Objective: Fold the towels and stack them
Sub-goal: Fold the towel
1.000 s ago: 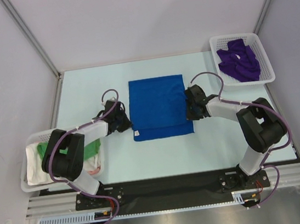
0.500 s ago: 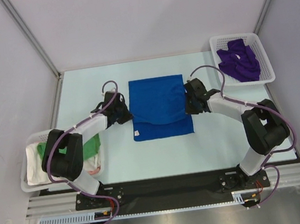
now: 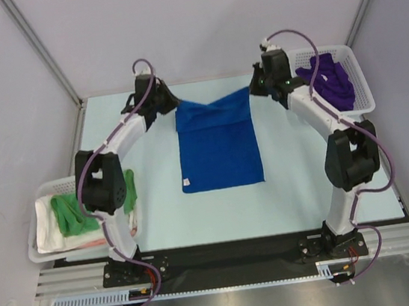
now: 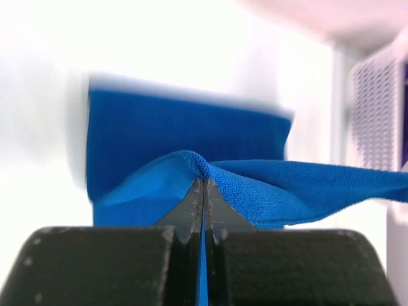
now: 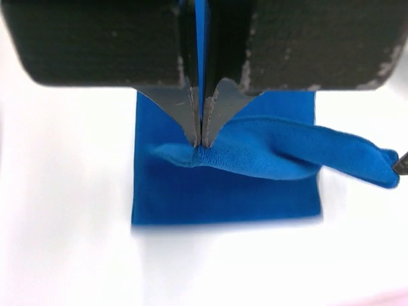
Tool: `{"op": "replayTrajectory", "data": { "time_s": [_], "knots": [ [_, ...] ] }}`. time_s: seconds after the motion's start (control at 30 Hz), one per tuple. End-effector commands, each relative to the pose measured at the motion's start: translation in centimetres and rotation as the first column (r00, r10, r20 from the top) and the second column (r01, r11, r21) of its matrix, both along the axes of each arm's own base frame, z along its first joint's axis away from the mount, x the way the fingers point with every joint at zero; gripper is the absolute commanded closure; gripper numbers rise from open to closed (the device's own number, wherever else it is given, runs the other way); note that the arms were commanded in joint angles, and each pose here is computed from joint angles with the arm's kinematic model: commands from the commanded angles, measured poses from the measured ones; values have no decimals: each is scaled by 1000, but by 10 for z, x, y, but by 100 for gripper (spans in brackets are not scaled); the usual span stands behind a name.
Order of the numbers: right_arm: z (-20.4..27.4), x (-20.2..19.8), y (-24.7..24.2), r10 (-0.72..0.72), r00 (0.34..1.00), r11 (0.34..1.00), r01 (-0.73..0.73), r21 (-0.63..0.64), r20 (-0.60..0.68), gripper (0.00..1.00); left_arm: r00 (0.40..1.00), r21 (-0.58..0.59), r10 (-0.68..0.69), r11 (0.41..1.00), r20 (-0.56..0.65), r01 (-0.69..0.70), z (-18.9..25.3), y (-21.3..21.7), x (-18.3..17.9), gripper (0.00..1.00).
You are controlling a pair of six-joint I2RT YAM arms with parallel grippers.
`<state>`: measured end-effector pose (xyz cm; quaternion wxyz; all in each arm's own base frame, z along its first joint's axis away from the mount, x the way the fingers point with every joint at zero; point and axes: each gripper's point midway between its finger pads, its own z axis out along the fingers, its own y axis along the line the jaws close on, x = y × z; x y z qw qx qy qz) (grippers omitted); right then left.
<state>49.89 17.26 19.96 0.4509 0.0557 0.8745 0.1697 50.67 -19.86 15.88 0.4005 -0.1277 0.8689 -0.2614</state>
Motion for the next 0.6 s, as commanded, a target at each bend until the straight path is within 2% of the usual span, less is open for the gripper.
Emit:
{"op": "replayTrajectory", "data": {
  "time_s": [0.0, 0.07, 0.1, 0.17, 0.2, 0.23, 0.3, 0.57],
  "knots": [
    [50, 52, 0, 28, 981, 1000, -28, -1, 191, 100, 976, -6, -19, 1000, 218, 21, 55, -2, 57, 100],
    [51, 77, -3, 19, 972, 1000, -17, -11, 235, 100, 951, -17, -21, 999, 309, 27, 75, -6, 84, 100],
    [72, 88, -3, 14, 958, 1000, -12, -10, 286, 100, 939, -16, -17, 1000, 344, 25, 81, -7, 94, 100],
    [82, 105, -7, 14, 942, 999, -3, -33, 335, 100, 898, -36, -5, 999, 440, 23, 111, -7, 113, 100],
    [70, 115, -6, 14, 945, 999, -1, -42, 326, 100, 898, -37, -8, 999, 439, 26, 100, -9, 123, 100],
    [94, 123, -7, 7, 927, 999, 5, -32, 375, 100, 878, -48, 2, 999, 479, 24, 119, -9, 131, 100],
    [92, 135, -11, -1, 924, 999, 15, -35, 383, 100, 874, -56, 7, 998, 485, 23, 113, -10, 143, 100],
    [117, 147, -14, 1, 884, 999, 21, -41, 468, 100, 822, -92, 41, 996, 569, 14, 142, -5, 150, 100]
  ]
}}
